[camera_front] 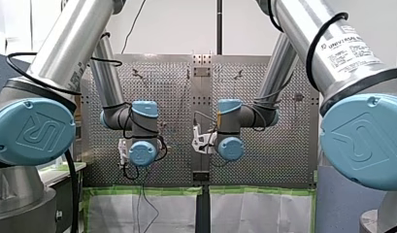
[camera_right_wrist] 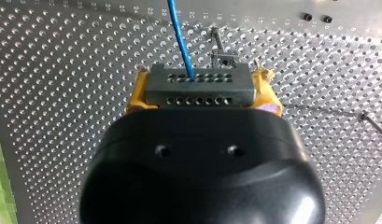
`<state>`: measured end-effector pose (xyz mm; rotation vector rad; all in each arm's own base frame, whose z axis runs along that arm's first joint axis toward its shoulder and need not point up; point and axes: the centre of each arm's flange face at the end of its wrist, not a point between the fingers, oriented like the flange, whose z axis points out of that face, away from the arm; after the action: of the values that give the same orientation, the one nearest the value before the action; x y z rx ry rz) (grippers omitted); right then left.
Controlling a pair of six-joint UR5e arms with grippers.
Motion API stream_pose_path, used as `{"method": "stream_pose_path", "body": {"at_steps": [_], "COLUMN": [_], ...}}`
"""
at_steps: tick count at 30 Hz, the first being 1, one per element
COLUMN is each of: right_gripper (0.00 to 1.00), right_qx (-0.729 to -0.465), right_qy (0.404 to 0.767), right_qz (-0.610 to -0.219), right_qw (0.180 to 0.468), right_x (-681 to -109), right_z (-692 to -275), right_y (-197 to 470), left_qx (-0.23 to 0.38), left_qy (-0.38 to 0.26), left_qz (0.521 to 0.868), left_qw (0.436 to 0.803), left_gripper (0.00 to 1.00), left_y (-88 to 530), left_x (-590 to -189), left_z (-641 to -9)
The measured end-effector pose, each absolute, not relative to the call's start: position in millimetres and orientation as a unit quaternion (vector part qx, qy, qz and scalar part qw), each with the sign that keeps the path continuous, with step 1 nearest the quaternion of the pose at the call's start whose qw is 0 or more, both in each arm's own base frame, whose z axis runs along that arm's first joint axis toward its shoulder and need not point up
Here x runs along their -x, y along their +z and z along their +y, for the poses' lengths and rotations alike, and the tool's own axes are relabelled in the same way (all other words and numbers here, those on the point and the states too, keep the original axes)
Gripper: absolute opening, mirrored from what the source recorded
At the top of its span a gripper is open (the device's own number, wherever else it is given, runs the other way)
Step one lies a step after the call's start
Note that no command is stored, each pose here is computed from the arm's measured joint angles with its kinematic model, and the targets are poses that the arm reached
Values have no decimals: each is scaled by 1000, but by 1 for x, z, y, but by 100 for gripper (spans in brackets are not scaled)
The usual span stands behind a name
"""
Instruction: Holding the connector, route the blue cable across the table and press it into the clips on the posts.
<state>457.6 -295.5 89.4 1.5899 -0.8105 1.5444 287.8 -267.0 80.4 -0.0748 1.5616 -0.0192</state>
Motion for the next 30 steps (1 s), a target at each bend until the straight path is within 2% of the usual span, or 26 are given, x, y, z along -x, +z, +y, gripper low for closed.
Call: {"method": "stream_pose_path", "body": {"at_steps": [24, 30], "right_gripper": [0, 0], "right_qx": [-624, -648], "right_qy": [604, 584], "right_qz": [-318, -317], "right_qw": [381, 373], "right_x": [-457, -455], "right_z": [-295, -285], "right_y": [89, 71], "left_qx": [34, 34], "left_qy": [-8, -7], "left_qz": [704, 704], "left_qw": [709, 709], "left_gripper": [0, 0], "left_y": [80, 80], "left_x": [-287, -287], "left_z": [-267, -266]}}
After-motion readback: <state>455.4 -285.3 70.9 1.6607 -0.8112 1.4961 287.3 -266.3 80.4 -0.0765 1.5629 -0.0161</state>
